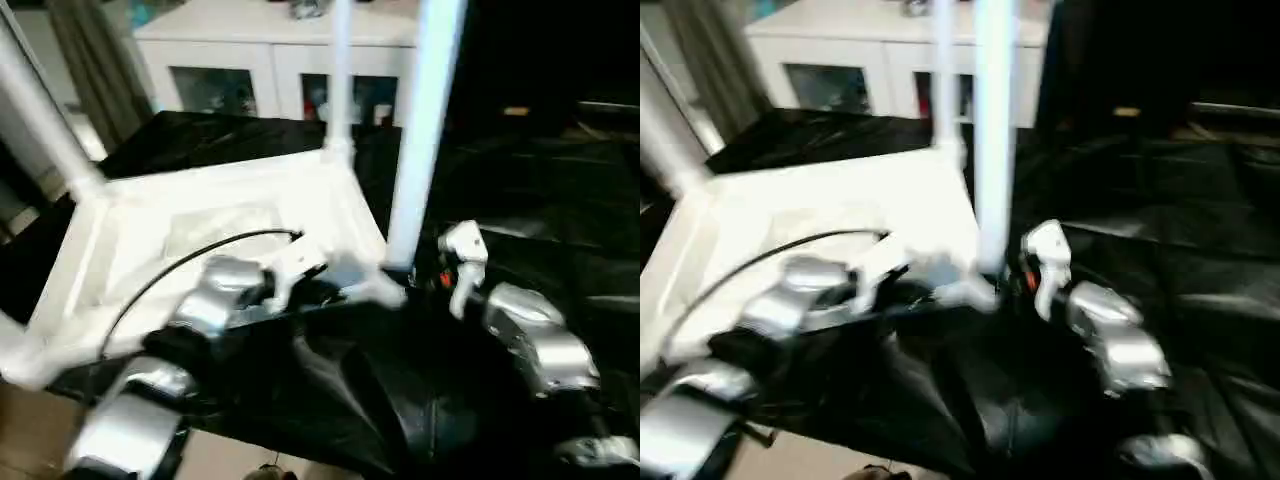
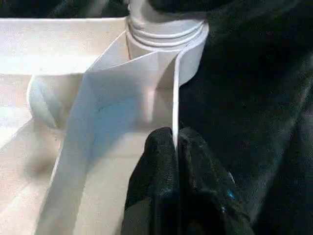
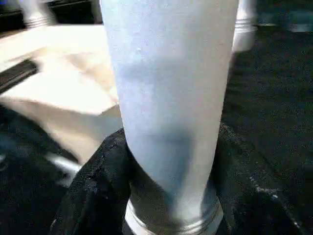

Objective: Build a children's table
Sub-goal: Rotate leg to tighten

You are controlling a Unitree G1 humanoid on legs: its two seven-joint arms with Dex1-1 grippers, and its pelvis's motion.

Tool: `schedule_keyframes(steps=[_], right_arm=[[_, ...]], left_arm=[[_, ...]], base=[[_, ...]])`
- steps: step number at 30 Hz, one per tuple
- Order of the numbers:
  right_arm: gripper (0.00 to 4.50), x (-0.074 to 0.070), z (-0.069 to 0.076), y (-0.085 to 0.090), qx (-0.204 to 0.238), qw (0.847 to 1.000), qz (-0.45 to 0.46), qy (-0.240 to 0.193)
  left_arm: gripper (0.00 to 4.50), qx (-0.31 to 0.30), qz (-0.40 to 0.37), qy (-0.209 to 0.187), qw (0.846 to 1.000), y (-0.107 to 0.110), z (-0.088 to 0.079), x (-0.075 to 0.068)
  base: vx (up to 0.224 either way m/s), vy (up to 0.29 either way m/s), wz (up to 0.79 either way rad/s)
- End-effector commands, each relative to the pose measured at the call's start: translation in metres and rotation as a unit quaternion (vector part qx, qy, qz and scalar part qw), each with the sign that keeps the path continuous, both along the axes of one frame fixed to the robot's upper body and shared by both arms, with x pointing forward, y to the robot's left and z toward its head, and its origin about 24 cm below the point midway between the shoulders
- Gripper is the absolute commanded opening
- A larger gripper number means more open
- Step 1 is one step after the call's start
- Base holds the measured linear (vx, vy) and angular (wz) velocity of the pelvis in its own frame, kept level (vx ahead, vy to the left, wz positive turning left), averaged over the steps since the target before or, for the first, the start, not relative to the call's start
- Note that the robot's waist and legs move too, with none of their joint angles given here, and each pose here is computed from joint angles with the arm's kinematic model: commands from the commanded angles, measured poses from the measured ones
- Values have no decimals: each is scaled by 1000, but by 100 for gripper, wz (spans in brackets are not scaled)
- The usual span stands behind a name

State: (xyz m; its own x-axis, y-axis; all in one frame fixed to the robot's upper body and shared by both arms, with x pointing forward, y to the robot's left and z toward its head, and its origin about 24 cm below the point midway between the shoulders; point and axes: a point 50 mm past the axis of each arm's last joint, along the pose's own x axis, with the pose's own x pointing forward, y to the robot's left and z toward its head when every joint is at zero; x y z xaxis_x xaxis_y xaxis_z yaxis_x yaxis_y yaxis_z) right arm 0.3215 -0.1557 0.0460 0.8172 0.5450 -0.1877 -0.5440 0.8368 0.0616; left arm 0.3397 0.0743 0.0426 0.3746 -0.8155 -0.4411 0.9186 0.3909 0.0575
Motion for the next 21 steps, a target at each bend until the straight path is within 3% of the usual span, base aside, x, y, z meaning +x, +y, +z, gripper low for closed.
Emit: schedule_keyframes(steps=[1, 3, 5, 8, 14, 21], right_arm=[[202, -6, -30, 17, 7, 996, -43, 74], [202, -2, -32, 34, 13, 995, -65, 79], [202, -2, -28, 49, 22, 997, -24, 66], [272, -3, -23, 55, 35, 998, 9, 57], [293, -7, -10, 34, 3, 994, 103, 32], [293, -19, 8, -4, -31, 970, 238, 26]], left_arm=[[0, -25, 88, -40, 995, -3, 15, 16], [0, -28, 100, -45, 994, -16, 15, 17], [0, -31, 87, -45, 995, -23, 16, 16], [0, -32, 62, -45, 997, -25, 17, 13], [0, -25, -29, -31, 999, -9, 15, 3], [0, -11, -130, 0, 991, 19, 16, -9]], base=[[0, 0, 0], [0, 0, 0], [0, 0, 0], [0, 0, 0], [0, 0, 0], [0, 0, 0]])
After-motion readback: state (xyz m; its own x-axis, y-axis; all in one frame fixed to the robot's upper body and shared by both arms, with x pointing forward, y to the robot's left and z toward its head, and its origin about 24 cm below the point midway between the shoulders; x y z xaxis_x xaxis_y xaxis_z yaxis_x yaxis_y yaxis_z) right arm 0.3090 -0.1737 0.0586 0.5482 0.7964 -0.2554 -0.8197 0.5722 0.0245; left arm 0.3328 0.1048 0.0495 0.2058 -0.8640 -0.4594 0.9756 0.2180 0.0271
